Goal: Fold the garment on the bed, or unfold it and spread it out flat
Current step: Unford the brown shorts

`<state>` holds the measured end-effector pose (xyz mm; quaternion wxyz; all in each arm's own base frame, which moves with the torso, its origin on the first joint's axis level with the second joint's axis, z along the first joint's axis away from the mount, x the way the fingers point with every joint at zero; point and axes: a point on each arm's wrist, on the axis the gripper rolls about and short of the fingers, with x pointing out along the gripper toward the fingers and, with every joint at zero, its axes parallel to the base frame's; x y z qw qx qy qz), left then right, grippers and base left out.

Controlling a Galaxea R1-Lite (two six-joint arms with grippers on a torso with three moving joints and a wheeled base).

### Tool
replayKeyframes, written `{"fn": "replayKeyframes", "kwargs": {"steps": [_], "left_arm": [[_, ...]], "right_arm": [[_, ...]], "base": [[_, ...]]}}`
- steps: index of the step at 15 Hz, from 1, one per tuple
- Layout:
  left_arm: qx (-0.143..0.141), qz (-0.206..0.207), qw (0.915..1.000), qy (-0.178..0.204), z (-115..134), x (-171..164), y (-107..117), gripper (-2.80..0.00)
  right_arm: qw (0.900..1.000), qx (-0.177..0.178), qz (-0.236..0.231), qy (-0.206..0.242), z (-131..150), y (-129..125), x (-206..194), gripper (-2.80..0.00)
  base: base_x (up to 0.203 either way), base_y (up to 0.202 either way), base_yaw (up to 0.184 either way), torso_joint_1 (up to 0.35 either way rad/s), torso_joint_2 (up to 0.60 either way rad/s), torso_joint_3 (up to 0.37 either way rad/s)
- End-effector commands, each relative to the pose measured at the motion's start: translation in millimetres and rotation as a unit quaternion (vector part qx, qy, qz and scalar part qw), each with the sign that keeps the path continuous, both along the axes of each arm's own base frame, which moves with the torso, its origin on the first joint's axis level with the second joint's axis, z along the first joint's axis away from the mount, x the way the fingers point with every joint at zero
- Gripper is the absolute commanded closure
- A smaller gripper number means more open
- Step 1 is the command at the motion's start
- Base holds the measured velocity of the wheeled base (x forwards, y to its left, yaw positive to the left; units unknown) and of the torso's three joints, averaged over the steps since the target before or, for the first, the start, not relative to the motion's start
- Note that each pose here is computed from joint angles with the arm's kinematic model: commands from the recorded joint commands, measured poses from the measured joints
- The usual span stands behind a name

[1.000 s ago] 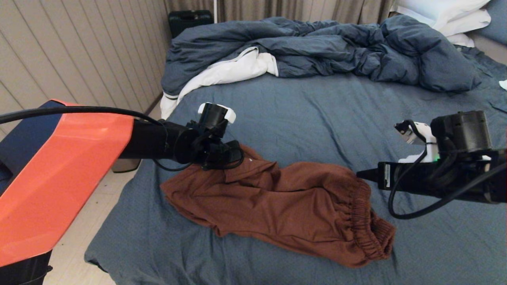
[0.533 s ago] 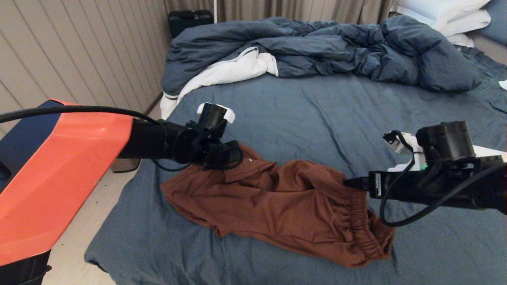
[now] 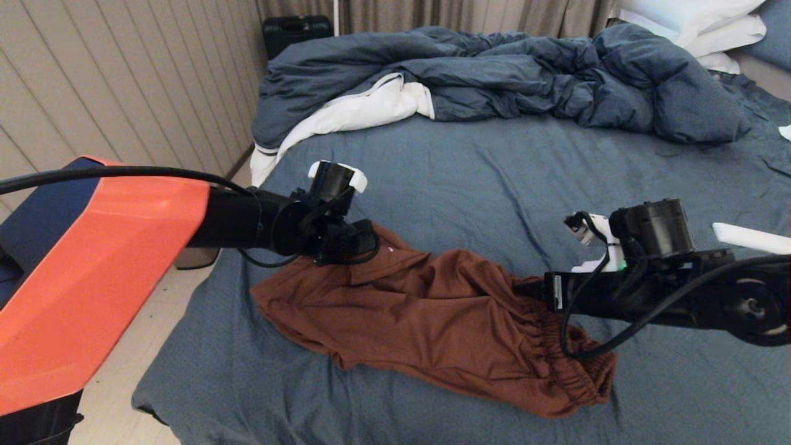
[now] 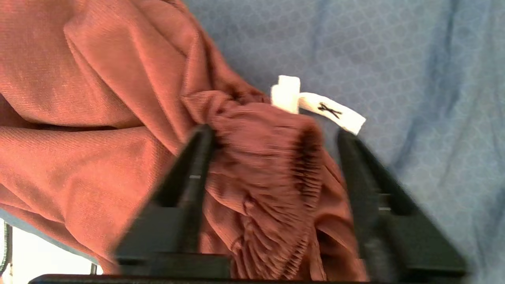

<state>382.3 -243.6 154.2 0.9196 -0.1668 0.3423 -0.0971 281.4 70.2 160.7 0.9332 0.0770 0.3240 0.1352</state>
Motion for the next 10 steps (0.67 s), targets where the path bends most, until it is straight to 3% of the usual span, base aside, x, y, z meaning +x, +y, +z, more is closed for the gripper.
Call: {"fn": "replayKeyframes", "kwargs": {"steps": [1,5,10], "left_arm": [[-0.002,0.002,1.0,0.0,-0.2,0.9,-0.5,0.0],[-0.009,0.004,0.9999,-0.01,10.5,-2.1,1.8,0.0],[-0.032,0.015,0.9989,-0.03,43.8,-19.3,17.4,0.0]], "right_arm": [[1.0,0.001,0.001,-0.004,0.8,1.0,1.0,0.0],[1.0,0.005,0.001,-0.02,9.8,0.1,-2.6,0.0],[0.999,0.014,0.012,-0.049,27.4,2.4,-24.4,0.0]], "base": [[0.0,0.0,0.0,0.0,0.0,0.0],[0.0,0.0,0.0,0.0,0.0,0.0],[0.0,0.0,0.0,0.0,0.0,0.0]]}}
